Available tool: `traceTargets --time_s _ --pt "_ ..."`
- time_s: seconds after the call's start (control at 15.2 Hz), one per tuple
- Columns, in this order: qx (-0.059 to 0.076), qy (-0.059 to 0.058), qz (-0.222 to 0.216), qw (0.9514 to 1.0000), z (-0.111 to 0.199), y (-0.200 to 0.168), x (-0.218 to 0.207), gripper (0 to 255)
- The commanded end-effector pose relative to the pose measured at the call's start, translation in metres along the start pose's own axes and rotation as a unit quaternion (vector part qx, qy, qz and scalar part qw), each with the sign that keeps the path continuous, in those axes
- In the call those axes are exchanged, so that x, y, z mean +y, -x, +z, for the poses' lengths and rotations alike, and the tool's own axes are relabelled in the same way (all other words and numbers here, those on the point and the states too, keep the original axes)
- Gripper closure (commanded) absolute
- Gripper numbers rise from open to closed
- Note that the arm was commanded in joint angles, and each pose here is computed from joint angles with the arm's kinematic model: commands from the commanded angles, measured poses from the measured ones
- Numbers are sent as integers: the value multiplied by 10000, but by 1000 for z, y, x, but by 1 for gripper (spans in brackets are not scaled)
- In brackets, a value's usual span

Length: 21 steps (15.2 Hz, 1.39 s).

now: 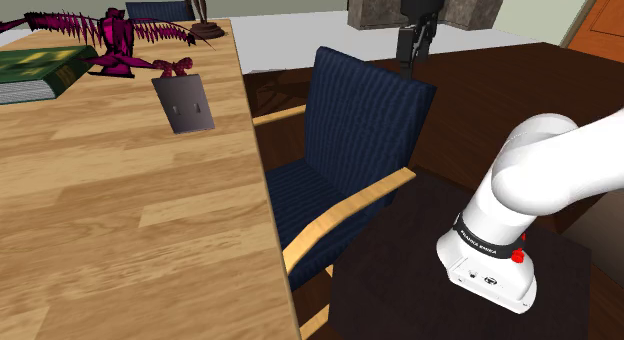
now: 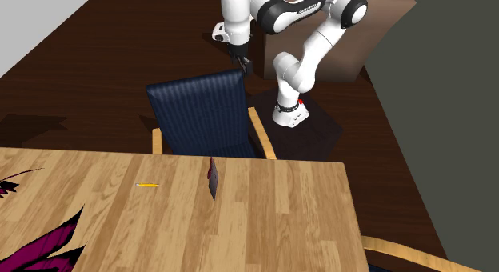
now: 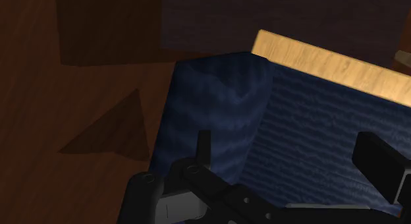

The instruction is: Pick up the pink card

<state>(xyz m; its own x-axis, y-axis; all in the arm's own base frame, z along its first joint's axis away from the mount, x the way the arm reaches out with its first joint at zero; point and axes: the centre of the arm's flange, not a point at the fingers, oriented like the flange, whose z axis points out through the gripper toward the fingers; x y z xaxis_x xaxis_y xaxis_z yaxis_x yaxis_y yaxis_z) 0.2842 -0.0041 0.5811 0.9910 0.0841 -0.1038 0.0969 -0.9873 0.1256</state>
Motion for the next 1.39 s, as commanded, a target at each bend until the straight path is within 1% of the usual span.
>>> traceTargets --time_s 0.0,0.13,0.33,0.46,0.66,0.79,0.99,1.12,1.32 --pt "0 0 0 10000 0 0 0 0" --pt "185 -89 -203 9996 4 -17 -9 0" --pt "462 -221 -506 9974 9 -43 -25 0" --pt "647 -309 -708 9949 11 -59 -36 0" --pt "922 -441 -1010 9896 13 -84 -54 0" --pt "1105 -529 -1210 9851 13 -99 -67 0" --pt "1377 -659 -1508 9767 11 -121 -88 0" --pt "1557 -745 -1705 9701 10 -135 -102 0" --pt "1825 -874 -1999 9587 5 -155 -125 0"
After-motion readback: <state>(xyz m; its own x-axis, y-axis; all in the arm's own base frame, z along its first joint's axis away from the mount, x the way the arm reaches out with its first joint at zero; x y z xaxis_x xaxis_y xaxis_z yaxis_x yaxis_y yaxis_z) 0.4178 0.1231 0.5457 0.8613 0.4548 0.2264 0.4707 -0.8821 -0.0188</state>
